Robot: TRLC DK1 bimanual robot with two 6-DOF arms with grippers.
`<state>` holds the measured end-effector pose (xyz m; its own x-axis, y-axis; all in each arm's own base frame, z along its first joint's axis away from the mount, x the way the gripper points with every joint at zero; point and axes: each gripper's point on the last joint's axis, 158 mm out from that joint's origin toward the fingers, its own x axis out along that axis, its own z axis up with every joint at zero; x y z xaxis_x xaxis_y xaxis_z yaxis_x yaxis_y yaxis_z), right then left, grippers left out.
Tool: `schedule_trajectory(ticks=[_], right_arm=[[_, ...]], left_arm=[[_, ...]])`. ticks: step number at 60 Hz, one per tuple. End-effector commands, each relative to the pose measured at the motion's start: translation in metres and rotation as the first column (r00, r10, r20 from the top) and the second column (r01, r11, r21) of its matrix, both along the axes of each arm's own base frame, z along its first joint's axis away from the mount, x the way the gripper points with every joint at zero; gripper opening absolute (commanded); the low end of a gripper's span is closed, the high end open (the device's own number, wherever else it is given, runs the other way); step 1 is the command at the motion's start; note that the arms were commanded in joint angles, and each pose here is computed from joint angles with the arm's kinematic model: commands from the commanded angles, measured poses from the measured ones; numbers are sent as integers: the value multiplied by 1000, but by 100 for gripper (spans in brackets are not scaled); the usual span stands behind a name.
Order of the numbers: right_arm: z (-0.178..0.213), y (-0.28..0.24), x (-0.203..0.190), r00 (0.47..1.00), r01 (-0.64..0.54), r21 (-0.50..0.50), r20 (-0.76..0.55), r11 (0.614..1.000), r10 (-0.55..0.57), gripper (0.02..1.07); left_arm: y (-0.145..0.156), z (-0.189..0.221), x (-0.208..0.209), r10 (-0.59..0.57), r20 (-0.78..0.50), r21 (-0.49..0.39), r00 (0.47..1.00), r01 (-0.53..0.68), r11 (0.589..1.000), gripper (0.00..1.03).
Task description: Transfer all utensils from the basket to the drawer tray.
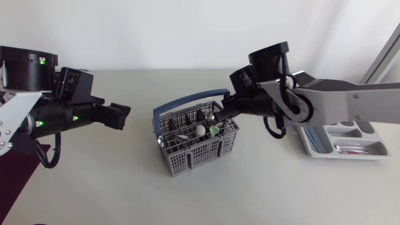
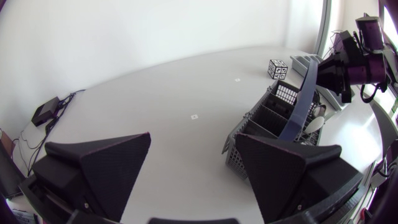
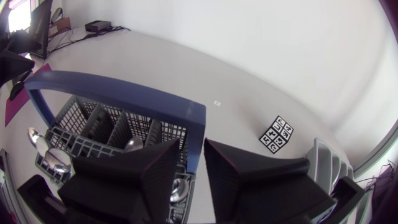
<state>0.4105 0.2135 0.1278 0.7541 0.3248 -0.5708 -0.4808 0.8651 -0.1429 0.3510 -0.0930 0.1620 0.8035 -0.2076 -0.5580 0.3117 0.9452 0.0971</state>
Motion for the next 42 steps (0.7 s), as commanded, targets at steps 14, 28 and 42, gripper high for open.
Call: schedule_trajectory(ticks=[14,28,42], right_arm=[[44,-25,-54,997,-1,58,76,998,-3,81],[19,-78,-66,998,60,50,14,997,-60,62],[-15,-93,-57,998,59,34,-37,998,-58,20]], left_arm=[[-20,-7,-32,-125,14,62,992,123,990,94],[-40,-53,-52,-208,-137,109,969,223,969,82],[-41,-83,-48,-200,-216,125,956,231,965,48]])
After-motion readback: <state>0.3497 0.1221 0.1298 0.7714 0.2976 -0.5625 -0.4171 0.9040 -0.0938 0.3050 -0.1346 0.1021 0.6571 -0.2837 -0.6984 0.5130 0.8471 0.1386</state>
